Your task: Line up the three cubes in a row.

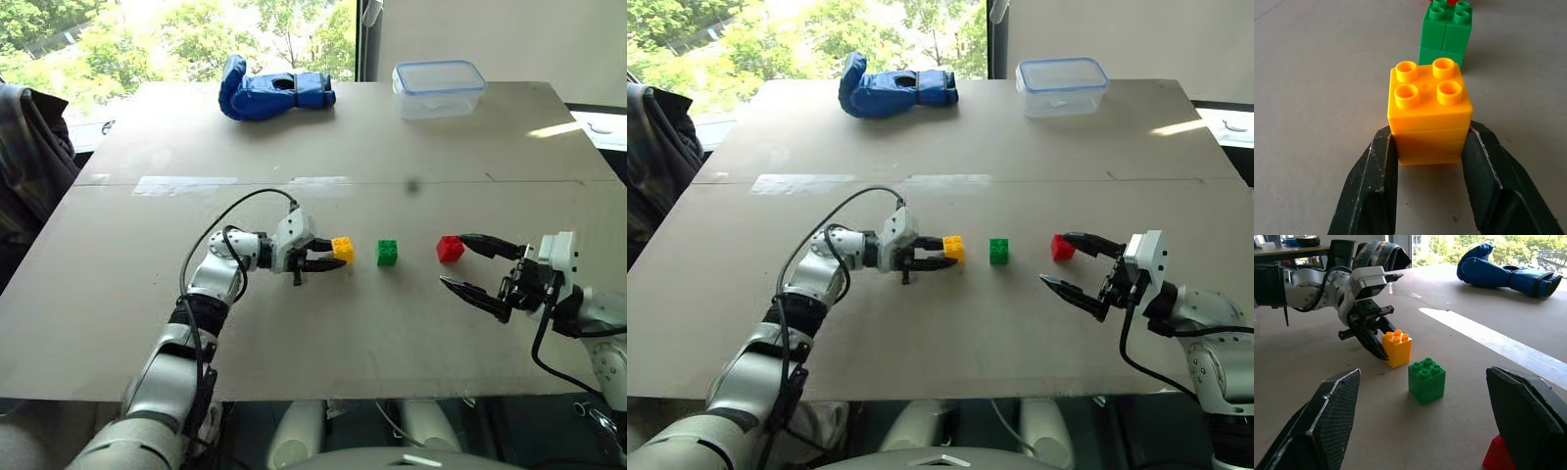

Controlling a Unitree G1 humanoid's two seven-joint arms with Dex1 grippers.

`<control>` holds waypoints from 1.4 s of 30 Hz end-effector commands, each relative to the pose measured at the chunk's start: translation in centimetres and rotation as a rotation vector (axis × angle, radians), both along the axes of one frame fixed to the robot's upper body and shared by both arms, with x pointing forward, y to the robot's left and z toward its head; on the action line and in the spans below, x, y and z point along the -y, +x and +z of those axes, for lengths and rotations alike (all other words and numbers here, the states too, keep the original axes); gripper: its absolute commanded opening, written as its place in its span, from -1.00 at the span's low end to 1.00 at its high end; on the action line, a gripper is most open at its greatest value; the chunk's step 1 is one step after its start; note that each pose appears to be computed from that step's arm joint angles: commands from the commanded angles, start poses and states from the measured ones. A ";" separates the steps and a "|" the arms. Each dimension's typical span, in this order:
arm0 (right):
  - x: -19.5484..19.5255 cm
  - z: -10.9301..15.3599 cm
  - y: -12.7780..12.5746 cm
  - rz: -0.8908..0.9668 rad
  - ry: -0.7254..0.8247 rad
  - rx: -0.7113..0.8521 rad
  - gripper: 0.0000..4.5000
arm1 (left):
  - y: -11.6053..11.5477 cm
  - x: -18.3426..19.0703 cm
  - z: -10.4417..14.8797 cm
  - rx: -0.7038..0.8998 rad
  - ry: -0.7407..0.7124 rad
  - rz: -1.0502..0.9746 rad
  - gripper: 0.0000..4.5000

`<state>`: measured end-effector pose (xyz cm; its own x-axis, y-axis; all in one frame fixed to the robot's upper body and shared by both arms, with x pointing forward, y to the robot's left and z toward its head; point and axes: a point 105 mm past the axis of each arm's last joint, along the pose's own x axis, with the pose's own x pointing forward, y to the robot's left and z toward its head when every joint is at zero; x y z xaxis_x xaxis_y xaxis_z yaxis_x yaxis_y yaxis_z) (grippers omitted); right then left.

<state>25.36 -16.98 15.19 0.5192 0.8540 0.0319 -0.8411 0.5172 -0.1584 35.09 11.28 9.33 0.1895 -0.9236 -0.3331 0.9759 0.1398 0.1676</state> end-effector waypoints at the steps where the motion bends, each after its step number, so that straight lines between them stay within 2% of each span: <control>1: 0.0 1.3 -0.5 -0.006 -0.001 0.059 0.87 | 0.4 -1.4 -0.4 0.024 0.083 -0.059 -0.45; 10: -0.1 1.2 -1.0 -0.022 0.002 0.056 0.87 | -0.1 -1.6 0.1 0.013 0.140 -0.218 -0.45; 23: -0.2 1.5 -1.2 -0.016 -0.003 0.052 0.87 | 1.7 -1.5 -0.1 0.123 0.155 -0.069 -0.45; 42: -0.3 1.5 -0.9 -0.005 -0.012 0.053 0.87 | 0.6 -1.8 -0.3 0.041 0.134 -0.139 -0.45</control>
